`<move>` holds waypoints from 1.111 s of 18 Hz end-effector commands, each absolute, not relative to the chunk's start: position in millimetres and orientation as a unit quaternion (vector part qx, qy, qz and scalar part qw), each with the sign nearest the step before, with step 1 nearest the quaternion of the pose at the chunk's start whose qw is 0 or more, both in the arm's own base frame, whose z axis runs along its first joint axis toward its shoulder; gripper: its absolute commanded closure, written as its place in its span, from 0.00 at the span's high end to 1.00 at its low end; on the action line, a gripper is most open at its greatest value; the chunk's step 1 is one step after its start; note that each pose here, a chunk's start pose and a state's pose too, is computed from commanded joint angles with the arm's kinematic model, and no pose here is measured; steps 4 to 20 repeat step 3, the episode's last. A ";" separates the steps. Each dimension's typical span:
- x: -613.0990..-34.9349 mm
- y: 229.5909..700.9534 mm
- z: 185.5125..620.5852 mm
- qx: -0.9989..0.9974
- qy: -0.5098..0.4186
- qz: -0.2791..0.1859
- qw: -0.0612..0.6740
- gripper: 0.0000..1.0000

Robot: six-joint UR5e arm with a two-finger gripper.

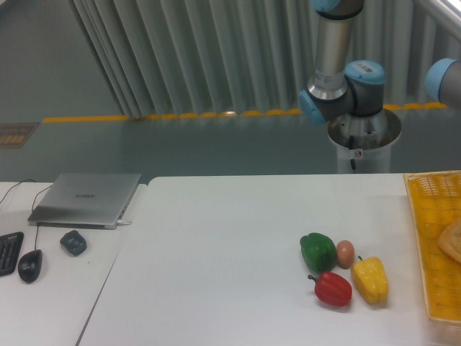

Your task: Place the triangular bread in the basket

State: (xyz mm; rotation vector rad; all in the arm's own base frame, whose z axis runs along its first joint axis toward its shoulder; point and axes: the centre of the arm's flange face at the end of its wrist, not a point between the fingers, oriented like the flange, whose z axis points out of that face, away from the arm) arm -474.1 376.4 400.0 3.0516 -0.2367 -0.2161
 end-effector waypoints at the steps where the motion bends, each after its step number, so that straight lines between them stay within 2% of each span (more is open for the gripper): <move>1: -472.5 377.0 399.2 0.994 -0.077 -0.068 0.036 1.00; 20: -471.4 375.6 396.3 0.994 -0.077 -0.065 0.036 1.00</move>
